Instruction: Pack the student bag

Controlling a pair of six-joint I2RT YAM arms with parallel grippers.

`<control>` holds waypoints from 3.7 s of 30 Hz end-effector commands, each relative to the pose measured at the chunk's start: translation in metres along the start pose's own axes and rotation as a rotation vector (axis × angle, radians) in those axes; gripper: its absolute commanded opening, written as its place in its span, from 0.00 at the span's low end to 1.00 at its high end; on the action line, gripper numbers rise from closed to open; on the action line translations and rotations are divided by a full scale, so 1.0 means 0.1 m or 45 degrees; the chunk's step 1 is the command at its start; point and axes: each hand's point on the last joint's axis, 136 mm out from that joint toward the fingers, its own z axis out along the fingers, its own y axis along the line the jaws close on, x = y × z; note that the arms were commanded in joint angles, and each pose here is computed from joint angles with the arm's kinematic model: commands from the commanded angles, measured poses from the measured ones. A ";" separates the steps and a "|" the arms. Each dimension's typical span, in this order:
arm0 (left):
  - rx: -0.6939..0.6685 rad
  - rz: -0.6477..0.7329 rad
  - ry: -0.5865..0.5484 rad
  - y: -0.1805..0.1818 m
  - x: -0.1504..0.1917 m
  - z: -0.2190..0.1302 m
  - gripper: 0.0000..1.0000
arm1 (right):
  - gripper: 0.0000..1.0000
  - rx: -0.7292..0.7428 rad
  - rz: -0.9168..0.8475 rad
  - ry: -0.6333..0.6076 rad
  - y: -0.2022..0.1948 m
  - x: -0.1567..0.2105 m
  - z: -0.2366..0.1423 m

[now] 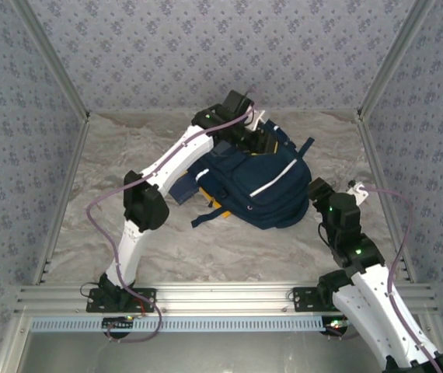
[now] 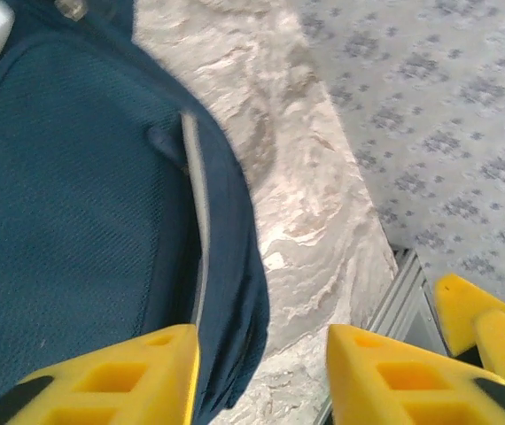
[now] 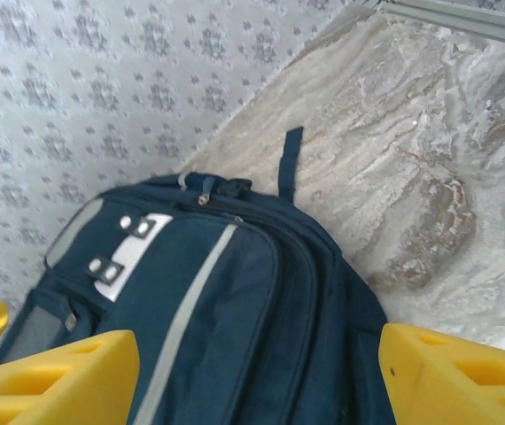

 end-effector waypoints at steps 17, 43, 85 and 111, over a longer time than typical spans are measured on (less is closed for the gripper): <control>-0.638 -0.730 -0.676 3.26 -0.03 -1.87 0.57 | 0.71 -0.597 -0.628 0.755 1.80 1.85 0.13; -0.451 -1.071 -0.600 3.30 1.28 -1.03 0.54 | 0.70 -0.610 -0.653 1.089 1.91 2.83 0.18; -0.097 -0.882 -0.709 2.29 1.44 -1.21 0.37 | 0.59 -0.110 -0.612 1.238 1.47 3.59 1.12; -0.294 -0.847 -0.586 2.37 1.61 -1.17 0.09 | 0.59 -0.125 -0.575 1.251 1.47 3.59 1.13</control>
